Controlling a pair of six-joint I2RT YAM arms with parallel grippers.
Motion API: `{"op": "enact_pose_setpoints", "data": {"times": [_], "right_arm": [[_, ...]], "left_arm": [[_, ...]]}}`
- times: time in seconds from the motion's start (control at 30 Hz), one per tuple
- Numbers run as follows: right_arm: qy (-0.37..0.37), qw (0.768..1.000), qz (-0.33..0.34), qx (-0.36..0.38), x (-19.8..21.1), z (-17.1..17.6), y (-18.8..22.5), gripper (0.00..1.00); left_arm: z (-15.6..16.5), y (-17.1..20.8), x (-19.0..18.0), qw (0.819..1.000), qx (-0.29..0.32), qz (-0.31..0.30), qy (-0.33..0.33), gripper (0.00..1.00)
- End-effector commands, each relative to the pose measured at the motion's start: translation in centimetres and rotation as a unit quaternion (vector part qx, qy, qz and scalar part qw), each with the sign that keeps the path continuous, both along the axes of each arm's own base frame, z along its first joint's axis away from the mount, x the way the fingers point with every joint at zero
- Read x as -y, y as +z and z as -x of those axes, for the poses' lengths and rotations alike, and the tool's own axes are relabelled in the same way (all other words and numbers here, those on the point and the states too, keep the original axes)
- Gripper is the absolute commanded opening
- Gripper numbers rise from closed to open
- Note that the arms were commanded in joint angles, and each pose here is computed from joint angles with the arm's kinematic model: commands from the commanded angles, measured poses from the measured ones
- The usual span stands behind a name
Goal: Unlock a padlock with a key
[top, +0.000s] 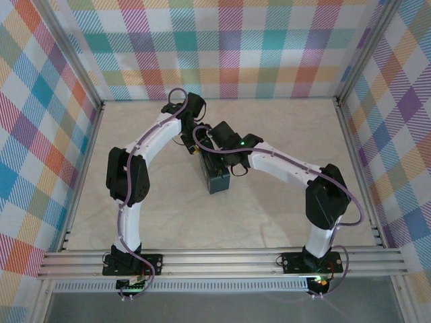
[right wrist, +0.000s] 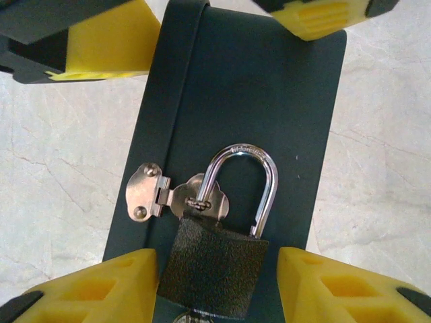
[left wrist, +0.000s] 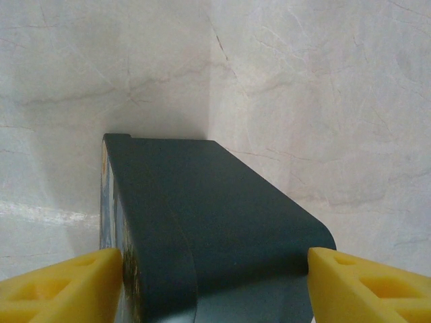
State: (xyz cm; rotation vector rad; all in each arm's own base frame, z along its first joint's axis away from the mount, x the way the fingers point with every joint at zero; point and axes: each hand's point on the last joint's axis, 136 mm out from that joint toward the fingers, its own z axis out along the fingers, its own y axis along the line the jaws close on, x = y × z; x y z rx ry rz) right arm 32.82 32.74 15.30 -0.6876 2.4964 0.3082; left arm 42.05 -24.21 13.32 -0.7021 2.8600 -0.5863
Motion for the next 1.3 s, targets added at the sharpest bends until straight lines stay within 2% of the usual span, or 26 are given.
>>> {"op": "enact_pose_setpoints", "data": {"times": [0.0,0.13,0.3,0.5,0.67,0.97,1.27], "right_arm": [[0.005,1.0,0.009,0.008,-0.5,-0.3,0.3,0.47],[0.007,1.0,0.009,-0.001,-0.7,-0.1,0.1,0.42],[0.01,0.999,-0.032,-0.01,-1.2,0.5,1.0,0.32],[-0.004,0.988,-0.151,-0.044,-1.1,0.5,2.8,0.31],[-0.013,0.973,-0.219,-0.068,-1.1,0.3,4.0,0.31],[-0.039,0.955,-0.282,-0.089,-0.7,-0.8,3.6,0.3],[-0.034,0.945,-0.322,-0.042,-1.8,-2.6,3.8,0.3]], "left_arm": [[3.2,-3.9,-1.7,0.995,-0.088,-0.043,0.002,0.69],[3.1,-3.9,-1.8,0.995,-0.088,-0.042,0.003,0.69],[3.1,-3.8,-2.1,0.995,-0.087,-0.041,0.006,0.69],[3.3,-4.0,-2.4,0.995,-0.09,-0.039,0.007,0.69],[3.3,-4.1,-2.3,0.995,-0.092,-0.035,0.01,0.69],[3.5,-4.2,-1.9,0.995,-0.096,-0.023,0.009,0.68],[4.0,-4.4,-1.6,0.995,-0.101,-0.014,0.009,0.68]]}}
